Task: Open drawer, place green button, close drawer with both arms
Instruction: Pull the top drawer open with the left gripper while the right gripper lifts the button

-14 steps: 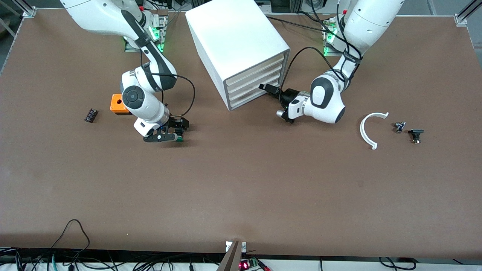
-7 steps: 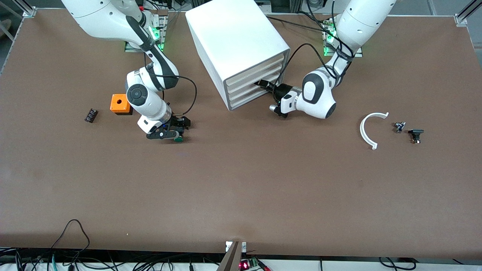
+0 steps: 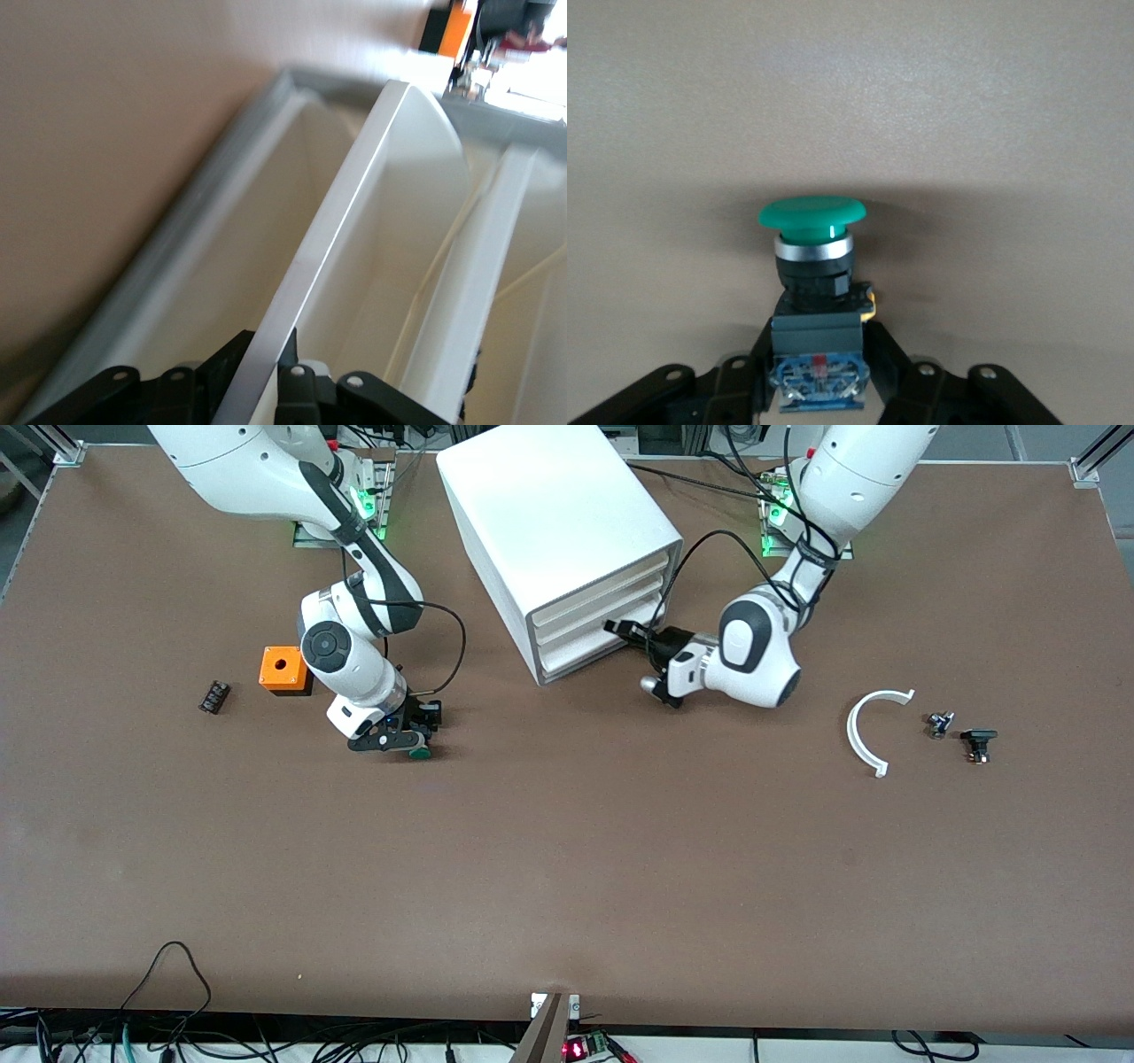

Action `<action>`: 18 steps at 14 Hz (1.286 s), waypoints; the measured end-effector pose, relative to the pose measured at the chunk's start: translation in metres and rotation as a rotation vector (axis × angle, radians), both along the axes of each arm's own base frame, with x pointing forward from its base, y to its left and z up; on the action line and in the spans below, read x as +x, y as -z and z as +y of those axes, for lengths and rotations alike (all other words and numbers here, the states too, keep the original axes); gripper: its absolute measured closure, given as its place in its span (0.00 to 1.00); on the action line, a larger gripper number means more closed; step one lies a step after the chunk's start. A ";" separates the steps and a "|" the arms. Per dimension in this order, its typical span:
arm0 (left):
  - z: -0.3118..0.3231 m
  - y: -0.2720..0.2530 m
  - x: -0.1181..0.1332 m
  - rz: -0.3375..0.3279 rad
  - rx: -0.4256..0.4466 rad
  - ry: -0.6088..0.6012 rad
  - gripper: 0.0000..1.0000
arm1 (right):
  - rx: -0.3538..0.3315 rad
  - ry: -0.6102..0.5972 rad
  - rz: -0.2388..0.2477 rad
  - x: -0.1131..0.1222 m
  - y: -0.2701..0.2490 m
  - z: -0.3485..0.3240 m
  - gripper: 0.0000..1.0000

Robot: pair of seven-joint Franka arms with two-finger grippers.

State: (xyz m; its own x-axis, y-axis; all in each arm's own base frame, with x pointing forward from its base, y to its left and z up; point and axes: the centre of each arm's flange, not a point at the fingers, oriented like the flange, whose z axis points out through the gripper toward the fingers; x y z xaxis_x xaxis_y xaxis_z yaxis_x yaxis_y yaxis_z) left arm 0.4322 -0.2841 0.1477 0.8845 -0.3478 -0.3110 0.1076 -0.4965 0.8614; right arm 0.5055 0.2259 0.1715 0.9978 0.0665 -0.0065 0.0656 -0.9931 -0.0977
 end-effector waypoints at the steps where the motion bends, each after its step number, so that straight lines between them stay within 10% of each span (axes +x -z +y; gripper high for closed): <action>1: 0.019 -0.003 0.015 -0.027 -0.002 -0.032 0.85 | 0.000 -0.001 0.001 0.000 0.000 0.000 0.57; 10: 0.071 -0.017 0.070 -0.128 0.043 -0.143 0.82 | 0.001 0.000 -0.017 0.030 -0.044 0.008 0.57; 18: 0.091 -0.061 0.109 -0.284 0.106 -0.235 0.09 | 0.013 -0.196 -0.139 0.081 -0.207 0.027 0.57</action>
State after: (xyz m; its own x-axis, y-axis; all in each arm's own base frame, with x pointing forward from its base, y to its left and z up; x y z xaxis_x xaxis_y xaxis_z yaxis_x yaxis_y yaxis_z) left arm 0.5416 -0.1927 0.2090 0.9924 -0.1044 -0.0652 -0.0067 -0.5747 0.8184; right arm 0.5862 0.2528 0.3785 0.9569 0.2586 0.1325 0.2711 -0.9586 -0.0870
